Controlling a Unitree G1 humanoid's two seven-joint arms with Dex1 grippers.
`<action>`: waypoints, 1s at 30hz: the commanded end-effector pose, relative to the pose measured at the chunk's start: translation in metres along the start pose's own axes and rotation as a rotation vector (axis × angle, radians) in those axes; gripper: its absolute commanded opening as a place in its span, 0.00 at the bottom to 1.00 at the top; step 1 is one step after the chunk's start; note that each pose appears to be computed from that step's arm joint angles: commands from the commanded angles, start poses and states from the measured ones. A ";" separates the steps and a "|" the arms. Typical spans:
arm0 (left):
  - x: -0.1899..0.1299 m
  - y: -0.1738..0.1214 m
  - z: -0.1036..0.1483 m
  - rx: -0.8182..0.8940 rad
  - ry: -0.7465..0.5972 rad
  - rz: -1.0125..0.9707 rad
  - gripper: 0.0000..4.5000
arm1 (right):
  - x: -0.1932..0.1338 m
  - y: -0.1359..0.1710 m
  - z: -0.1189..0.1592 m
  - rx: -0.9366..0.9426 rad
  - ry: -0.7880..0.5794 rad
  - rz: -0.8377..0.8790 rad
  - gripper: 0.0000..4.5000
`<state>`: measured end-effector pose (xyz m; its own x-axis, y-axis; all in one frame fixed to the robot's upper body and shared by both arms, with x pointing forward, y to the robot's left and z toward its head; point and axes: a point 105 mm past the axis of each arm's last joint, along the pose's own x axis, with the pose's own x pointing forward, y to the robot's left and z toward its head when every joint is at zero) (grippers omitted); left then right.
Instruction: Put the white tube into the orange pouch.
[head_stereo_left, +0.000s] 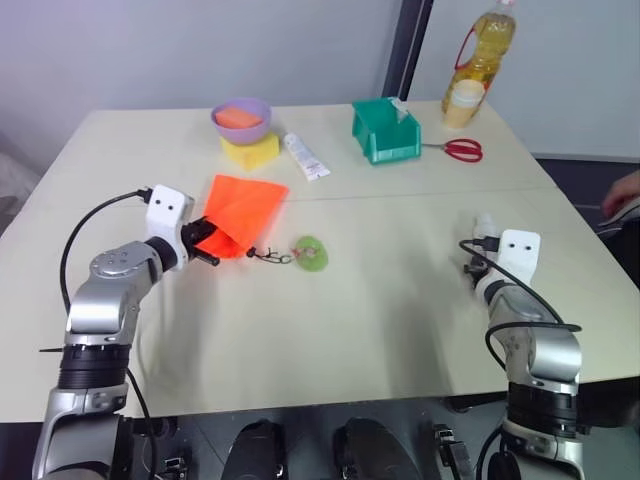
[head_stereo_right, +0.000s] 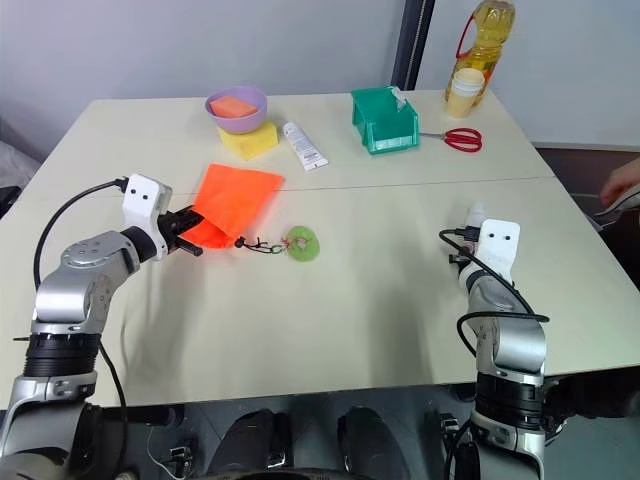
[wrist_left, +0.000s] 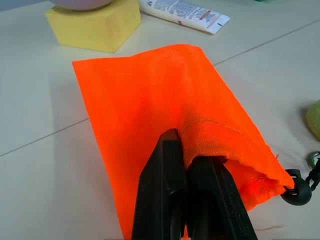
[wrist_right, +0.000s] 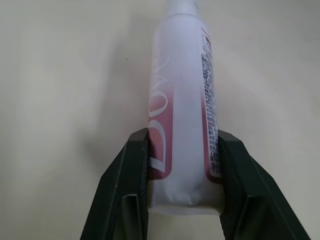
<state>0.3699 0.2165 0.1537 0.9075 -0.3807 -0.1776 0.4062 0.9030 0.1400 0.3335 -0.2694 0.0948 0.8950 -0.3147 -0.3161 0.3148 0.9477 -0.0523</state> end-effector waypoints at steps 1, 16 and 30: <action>-0.001 0.003 0.017 0.013 -0.062 0.007 0.00 | -0.005 0.001 0.020 -0.014 -0.084 0.010 0.25; 0.006 0.004 0.034 -0.089 -0.065 -0.144 0.00 | -0.117 0.176 0.041 -0.434 -0.336 1.159 0.25; 0.013 -0.004 0.062 -0.253 -0.105 -0.228 0.00 | -0.131 0.271 0.016 -0.514 -0.226 1.353 0.25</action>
<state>0.3873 0.1964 0.1892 0.8056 -0.5753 -0.1413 0.5593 0.8173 -0.1387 0.3058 0.0212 0.1253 0.4526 0.8451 -0.2847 -0.8916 0.4245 -0.1574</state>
